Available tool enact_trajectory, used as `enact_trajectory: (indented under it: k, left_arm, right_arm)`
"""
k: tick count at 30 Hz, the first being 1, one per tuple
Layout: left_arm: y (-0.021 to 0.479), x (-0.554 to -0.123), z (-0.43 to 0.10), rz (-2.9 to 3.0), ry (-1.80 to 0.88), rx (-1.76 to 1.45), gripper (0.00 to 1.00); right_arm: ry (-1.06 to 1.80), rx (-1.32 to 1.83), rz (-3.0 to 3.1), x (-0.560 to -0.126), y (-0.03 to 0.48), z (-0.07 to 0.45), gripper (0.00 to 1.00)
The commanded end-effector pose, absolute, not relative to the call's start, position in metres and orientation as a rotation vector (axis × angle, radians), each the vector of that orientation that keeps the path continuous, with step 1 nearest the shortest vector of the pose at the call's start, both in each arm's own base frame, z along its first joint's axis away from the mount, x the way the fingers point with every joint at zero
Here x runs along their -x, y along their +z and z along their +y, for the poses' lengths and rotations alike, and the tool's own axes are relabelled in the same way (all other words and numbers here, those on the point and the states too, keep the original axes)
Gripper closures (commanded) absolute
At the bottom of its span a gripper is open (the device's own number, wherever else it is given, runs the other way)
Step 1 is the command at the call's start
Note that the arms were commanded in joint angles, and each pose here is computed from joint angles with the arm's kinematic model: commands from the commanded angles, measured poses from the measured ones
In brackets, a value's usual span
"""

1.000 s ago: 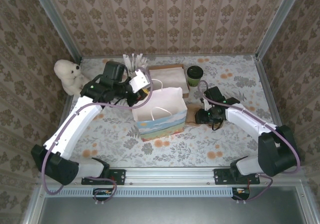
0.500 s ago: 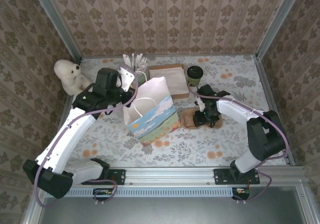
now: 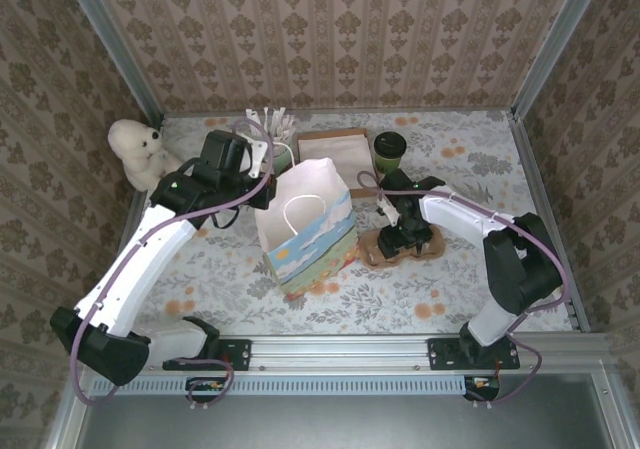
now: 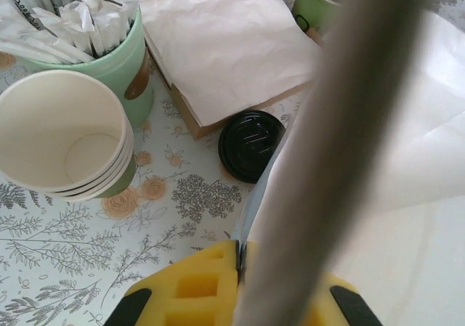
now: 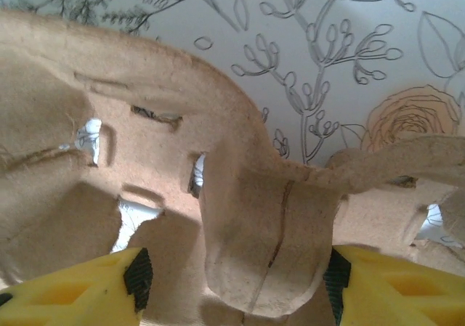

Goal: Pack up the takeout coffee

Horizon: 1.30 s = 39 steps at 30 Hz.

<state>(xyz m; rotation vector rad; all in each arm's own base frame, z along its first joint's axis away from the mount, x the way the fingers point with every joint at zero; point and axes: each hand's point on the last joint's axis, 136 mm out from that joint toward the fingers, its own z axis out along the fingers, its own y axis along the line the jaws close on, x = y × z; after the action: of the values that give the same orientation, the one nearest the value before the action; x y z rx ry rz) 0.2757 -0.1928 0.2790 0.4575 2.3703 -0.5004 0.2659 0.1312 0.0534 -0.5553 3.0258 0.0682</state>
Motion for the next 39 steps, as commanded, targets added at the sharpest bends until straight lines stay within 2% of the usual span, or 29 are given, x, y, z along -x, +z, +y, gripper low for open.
enact_trajectory:
  k: [1,3,5,10,18,24,30,39]
  left_arm:
    - [0.292,-0.270,-0.191,2.354,-0.523,-0.394,1.00]
    - [0.293,-0.269,-0.189,2.347,-0.518,-0.381,1.00]
    - [0.292,-0.268,-0.187,2.346,-0.510,-0.369,1.00]
    - [0.294,-0.269,-0.186,2.335,-0.501,-0.368,1.00]
    - [0.292,-0.268,-0.188,2.333,-0.510,-0.384,1.00]
    - [0.291,-0.263,-0.190,2.321,-0.529,-0.432,1.00]
    - [0.292,-0.260,-0.193,2.311,-0.547,-0.461,1.00]
    - [0.296,-0.259,-0.197,2.284,-0.569,-0.505,1.00]
  right_arm:
    - [0.178,0.251,2.946,-0.281,0.069,0.141,0.29]
    - [0.321,0.148,2.885,-0.281,0.075,0.155,0.27]
    - [0.347,0.135,2.859,-0.278,0.075,0.158,0.23]
    - [0.103,0.203,2.901,-0.270,0.056,0.129,0.16]
    - [-0.003,0.160,2.917,-0.278,0.041,0.120,0.22]
    - [-0.077,0.105,2.929,-0.275,0.039,0.110,0.20]
    - [-0.057,0.075,2.910,-0.278,0.037,0.111,0.33]
    - [-0.115,0.023,2.885,-0.279,0.043,0.103,0.44]
